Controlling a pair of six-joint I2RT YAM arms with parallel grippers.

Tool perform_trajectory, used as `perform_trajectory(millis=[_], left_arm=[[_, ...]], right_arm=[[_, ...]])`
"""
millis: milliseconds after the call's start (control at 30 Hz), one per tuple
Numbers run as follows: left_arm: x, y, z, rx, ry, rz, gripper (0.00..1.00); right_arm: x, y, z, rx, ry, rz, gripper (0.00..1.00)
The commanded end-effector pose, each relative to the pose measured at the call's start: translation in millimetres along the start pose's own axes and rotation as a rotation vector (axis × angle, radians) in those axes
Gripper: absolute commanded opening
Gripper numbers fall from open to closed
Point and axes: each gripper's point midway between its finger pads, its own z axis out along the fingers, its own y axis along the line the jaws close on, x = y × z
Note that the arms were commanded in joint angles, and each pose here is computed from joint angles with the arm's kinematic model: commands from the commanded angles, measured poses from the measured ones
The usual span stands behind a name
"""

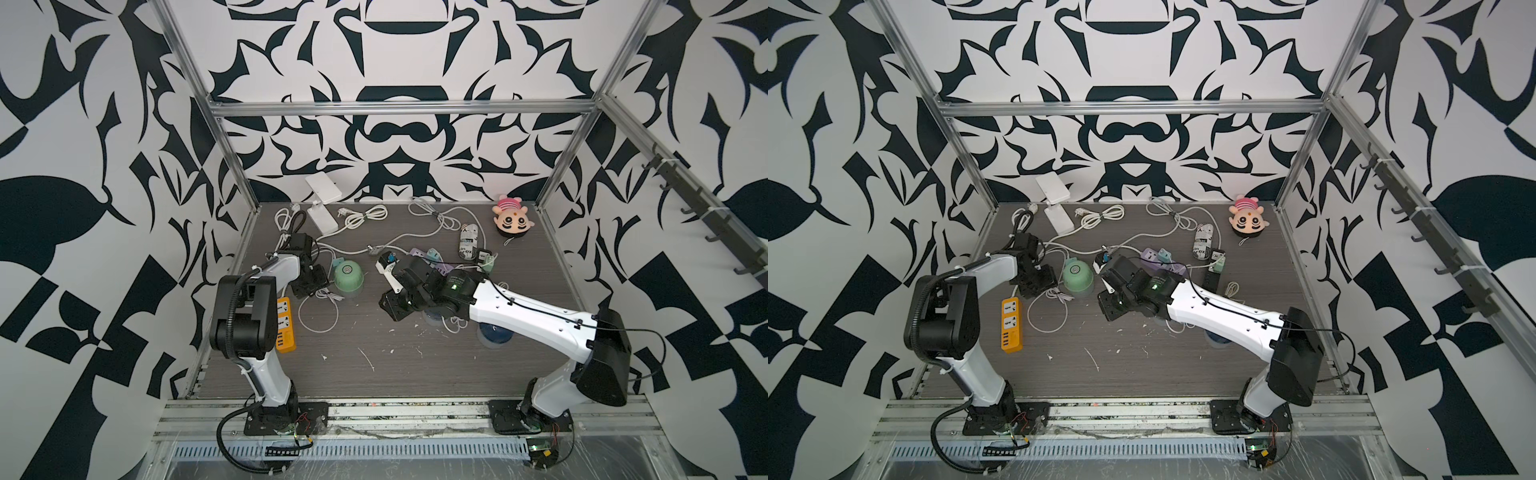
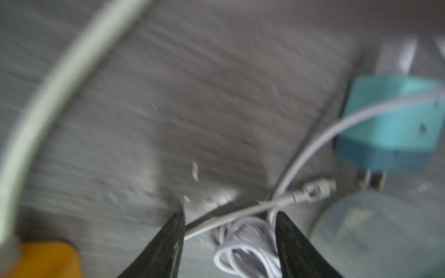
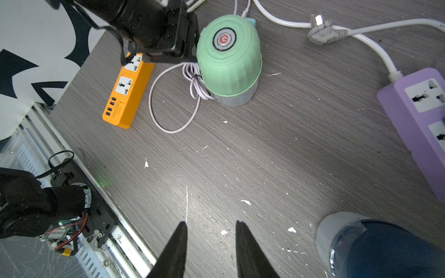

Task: Charge the cordless meat grinders
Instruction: Pick up the charging cable from the center of the board.

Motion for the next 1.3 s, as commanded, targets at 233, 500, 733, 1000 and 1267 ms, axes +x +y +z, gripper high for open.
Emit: perform_trajectory(millis=[233, 500, 733, 1000, 1267], left_arm=[[66.8, -26.4, -11.6, 0.099, 0.075, -0.030, 0.61], [75.4, -24.8, -6.2, 0.056, 0.074, 0.007, 0.50], [56.3, -18.4, -7.2, -0.016, 0.014, 0.048, 0.46], [41.9, -24.6, 3.4, -0.043, 0.031, 0.105, 0.34], [48.3, -20.8, 3.7, -0.050, 0.049, 0.119, 0.20]], right_arm=[[-7.2, 0.6, -4.0, 0.003, -0.029, 0.006, 0.37], [-8.0, 1.9, -2.2, 0.000, -0.019, 0.006, 0.37], [-7.0, 3.0, 1.5, -0.005, -0.006, 0.013, 0.37], [-6.0, 3.4, 4.5, -0.001, 0.007, 0.008, 0.37], [-6.3, 2.4, 4.7, 0.006, 0.007, 0.007, 0.37]])
